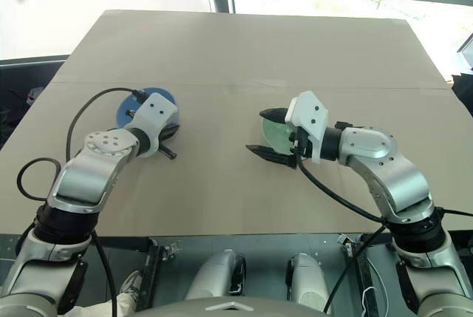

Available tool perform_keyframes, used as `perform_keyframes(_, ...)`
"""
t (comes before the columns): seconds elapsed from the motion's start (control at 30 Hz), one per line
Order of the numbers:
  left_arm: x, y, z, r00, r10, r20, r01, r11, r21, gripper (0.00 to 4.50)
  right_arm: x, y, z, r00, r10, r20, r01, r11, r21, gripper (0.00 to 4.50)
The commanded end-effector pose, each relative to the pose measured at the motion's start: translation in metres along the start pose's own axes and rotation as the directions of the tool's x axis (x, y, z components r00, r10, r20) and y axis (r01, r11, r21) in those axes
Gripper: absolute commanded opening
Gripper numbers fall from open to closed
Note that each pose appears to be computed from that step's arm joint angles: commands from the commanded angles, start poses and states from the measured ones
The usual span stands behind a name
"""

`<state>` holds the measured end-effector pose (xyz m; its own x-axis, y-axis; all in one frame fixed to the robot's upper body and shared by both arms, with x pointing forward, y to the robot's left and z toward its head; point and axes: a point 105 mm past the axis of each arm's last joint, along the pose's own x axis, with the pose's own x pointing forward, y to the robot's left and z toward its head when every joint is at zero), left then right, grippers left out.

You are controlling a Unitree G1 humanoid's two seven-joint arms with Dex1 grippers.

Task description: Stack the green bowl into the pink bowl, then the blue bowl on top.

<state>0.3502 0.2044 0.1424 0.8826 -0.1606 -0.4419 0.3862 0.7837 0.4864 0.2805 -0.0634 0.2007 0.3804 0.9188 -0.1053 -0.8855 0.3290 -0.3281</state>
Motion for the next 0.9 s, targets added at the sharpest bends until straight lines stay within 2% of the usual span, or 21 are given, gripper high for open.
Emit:
perform_keyframes(0.03, -0.004, 0.006, 0.016, 0.997, 0.007, 0.073, -0.010, 0.999, 0.039, 0.02, -0.005, -0.008, 0.010, 0.998, -0.055, 0.034, 0.056, 0.998, -0.041, 3.79)
perform_keyframes(0.27, -0.009, -0.004, 0.038, 0.970, -0.079, 0.231, 0.064, 0.995, 0.073, 0.02, -0.006, -0.016, 0.009, 0.991, -0.122, 0.047, 0.123, 0.992, -0.023, 3.79)
perform_keyframes(0.37, -0.016, -0.022, 0.056, 0.915, -0.208, 0.345, 0.164, 0.975, 0.152, 0.02, -0.004, -0.015, 0.011, 0.989, -0.129, 0.077, 0.131, 0.991, -0.025, 3.79)
perform_keyframes(0.4, -0.023, -0.029, 0.068, 0.873, -0.244, 0.423, 0.193, 0.968, 0.160, 0.02, -0.006, -0.016, 0.012, 0.986, -0.140, 0.087, 0.143, 0.990, -0.021, 3.79)
perform_keyframes(0.5, -0.040, -0.039, 0.097, 0.773, -0.312, 0.552, 0.216, 0.948, 0.233, 0.02, -0.017, -0.024, 0.015, 0.971, -0.210, 0.111, 0.211, 0.978, 0.010, 3.79)
perform_keyframes(0.67, -0.057, -0.058, 0.137, 0.589, -0.468, 0.658, 0.364, 0.881, 0.302, 0.02, -0.058, -0.041, 0.006, 0.930, -0.362, 0.055, 0.362, 0.932, 0.019, 3.79)
perform_keyframes(0.77, -0.052, -0.070, 0.161, 0.499, -0.536, 0.682, 0.443, 0.833, 0.331, 0.02, -0.082, -0.043, 0.000, 0.909, -0.416, -0.005, 0.416, 0.909, -0.012, 3.79)
perform_keyframes(0.9, -0.044, -0.106, 0.181, 0.364, -0.683, 0.634, 0.516, 0.714, 0.473, 0.02, -0.109, -0.041, -0.007, 0.860, -0.502, -0.090, 0.496, 0.865, -0.077, 3.79)
